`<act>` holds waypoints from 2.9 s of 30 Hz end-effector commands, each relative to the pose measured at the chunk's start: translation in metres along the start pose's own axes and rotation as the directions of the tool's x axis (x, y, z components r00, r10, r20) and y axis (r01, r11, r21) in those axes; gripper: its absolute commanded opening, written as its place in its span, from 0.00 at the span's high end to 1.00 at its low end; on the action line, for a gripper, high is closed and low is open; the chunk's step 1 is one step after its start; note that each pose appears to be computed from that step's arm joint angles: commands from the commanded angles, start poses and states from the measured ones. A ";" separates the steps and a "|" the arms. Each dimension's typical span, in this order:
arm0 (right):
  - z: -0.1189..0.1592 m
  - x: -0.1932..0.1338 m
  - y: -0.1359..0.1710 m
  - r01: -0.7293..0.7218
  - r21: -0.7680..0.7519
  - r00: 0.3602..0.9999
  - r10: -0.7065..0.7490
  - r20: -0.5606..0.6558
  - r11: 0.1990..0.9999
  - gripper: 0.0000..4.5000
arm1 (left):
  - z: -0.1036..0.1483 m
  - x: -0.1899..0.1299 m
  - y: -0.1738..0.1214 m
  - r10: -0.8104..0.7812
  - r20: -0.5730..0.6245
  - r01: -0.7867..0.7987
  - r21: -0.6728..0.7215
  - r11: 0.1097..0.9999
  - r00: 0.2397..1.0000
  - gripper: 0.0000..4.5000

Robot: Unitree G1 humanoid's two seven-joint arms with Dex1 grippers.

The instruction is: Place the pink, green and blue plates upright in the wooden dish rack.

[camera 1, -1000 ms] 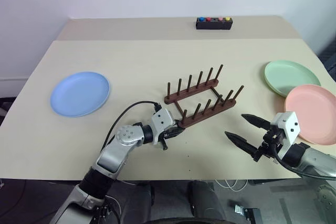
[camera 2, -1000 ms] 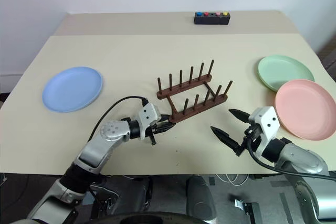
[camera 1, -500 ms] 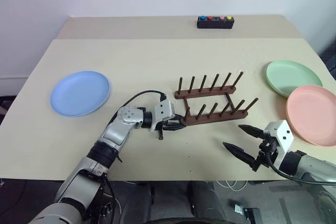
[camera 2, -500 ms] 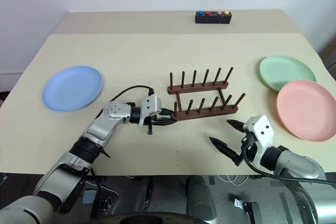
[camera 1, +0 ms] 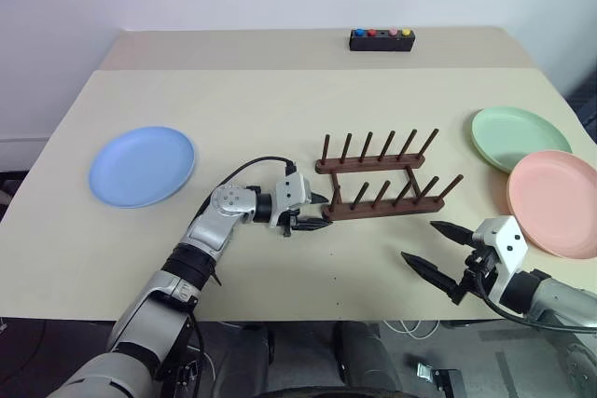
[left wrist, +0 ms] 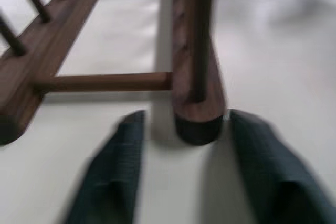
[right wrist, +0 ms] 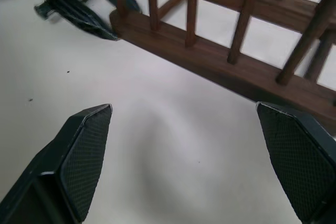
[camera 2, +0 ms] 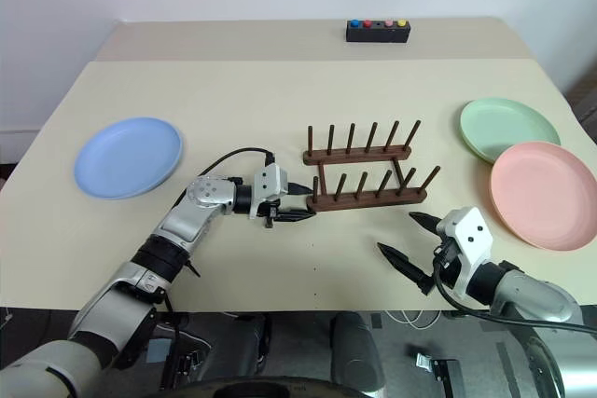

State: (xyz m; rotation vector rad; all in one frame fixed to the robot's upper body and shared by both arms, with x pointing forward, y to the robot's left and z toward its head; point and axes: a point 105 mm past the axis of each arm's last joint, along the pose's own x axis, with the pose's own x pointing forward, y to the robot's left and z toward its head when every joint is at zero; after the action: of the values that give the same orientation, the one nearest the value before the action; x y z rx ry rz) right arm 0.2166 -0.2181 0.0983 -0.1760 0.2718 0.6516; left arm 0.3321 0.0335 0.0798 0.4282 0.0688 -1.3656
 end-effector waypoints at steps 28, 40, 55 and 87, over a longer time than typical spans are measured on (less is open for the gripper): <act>-0.016 0.030 -0.063 0.325 -0.139 0.945 -0.325 0.024 0.935 1.00 | 0.007 0.007 -0.038 0.157 -0.003 -0.157 -0.121 0.980 0.988 0.85; 0.000 0.057 -0.067 0.307 -0.184 0.952 -0.299 0.069 0.934 1.00 | 0.002 0.001 -0.005 0.316 -0.005 -0.315 -0.096 0.944 0.949 0.85; 0.016 0.046 -0.063 0.281 -0.219 0.959 -0.263 0.111 0.934 1.00 | 0.003 -0.004 -0.001 0.334 0.013 -0.332 -0.096 0.938 0.942 0.85; -0.018 -0.040 -0.118 0.598 -0.293 0.725 -0.659 -0.199 0.746 0.89 | 0.025 -0.015 -0.039 0.098 0.148 -0.086 -0.091 0.992 0.984 0.86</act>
State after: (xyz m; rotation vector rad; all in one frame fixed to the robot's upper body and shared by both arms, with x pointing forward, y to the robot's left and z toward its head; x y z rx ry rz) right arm 0.2539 -0.3372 0.0952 -0.5134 0.4169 -0.0267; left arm 0.2897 0.0371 0.0886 0.2284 0.0307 -1.2850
